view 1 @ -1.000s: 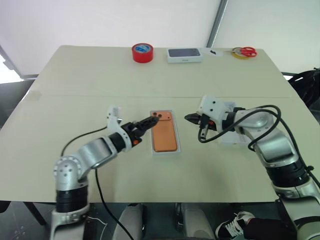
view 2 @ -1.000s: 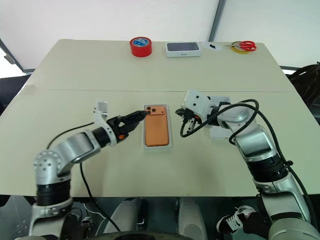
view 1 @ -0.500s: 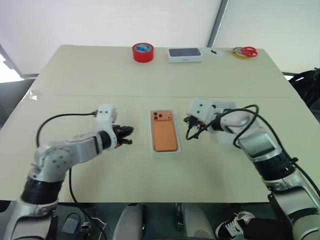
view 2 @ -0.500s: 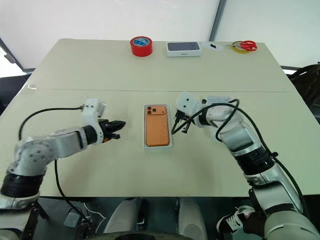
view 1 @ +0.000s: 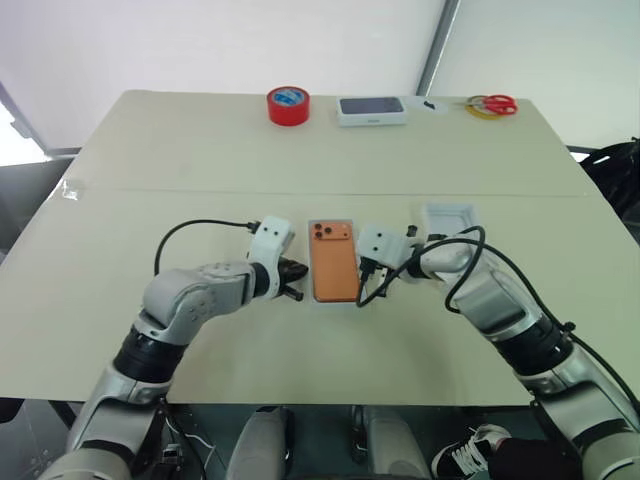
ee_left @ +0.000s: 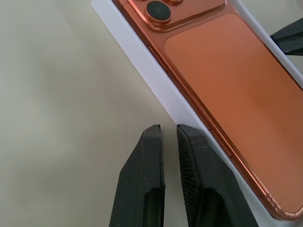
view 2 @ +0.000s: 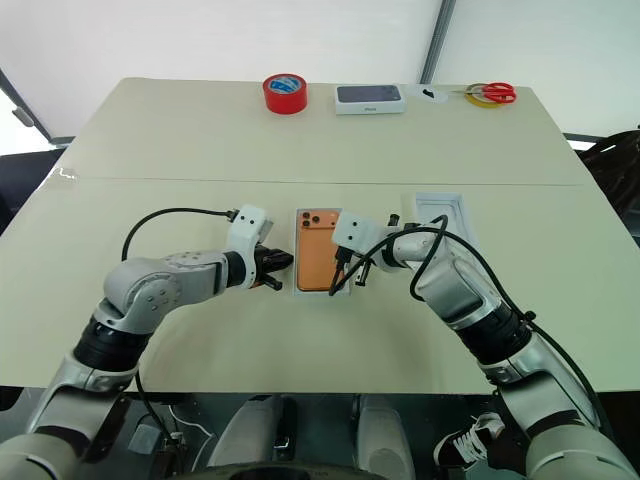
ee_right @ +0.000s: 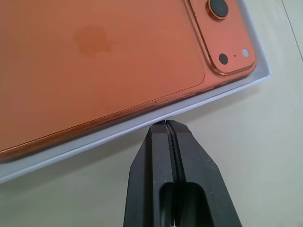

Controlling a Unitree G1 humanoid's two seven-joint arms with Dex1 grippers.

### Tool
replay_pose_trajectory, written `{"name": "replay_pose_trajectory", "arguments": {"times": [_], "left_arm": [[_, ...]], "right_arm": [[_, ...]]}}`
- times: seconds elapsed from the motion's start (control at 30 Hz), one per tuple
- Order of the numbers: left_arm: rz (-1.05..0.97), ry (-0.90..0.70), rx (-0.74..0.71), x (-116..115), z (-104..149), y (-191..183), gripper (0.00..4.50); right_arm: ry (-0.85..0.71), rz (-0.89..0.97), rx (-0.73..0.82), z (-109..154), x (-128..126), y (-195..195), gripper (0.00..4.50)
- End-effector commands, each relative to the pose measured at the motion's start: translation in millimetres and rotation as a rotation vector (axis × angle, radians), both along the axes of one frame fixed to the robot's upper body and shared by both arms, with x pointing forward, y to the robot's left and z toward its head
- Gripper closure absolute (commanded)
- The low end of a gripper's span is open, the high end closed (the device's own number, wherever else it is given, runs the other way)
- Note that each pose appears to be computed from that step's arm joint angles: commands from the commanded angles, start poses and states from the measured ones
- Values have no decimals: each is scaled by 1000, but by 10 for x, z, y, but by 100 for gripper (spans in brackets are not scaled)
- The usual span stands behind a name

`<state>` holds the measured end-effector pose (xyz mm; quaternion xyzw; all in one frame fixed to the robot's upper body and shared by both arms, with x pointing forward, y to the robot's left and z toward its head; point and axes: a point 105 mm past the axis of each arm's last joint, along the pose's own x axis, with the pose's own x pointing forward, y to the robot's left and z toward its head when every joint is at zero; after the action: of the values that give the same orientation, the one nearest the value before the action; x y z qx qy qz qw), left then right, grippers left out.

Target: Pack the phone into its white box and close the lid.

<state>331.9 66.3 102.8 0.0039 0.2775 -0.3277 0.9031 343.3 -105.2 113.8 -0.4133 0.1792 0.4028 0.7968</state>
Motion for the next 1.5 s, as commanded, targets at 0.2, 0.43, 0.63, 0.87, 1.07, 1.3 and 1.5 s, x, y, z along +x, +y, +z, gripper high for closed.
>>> {"name": "replay_pose_trajectory", "arguments": {"times": [0.2, 0.43, 0.63, 0.87, 1.07, 1.3, 1.5], "left_arm": [[-297, 29, -120, -113, 139, -923, 390], [-439, 72, -152, -317, 122, -1394, 390], [-463, 90, -161, -359, 125, -1434, 390], [-418, 81, -147, -261, 125, -1266, 390], [-288, 18, -165, -16, 256, -802, 398], [-233, -138, -111, 80, 393, -361, 398], [-411, -503, -97, -104, 646, -384, 398]], "right_arm": [[1, -4, -2, 134, -197, -301, 450], [30, -118, -51, 95, -369, -783, 450], [31, -173, -59, 92, -413, -944, 450], [16, -211, -74, 141, -370, -1071, 450], [35, -213, -14, 430, -460, -1181, 393], [18, -329, 91, 633, -326, -1291, 216], [167, -558, 222, 483, -77, -1396, 216]]}}
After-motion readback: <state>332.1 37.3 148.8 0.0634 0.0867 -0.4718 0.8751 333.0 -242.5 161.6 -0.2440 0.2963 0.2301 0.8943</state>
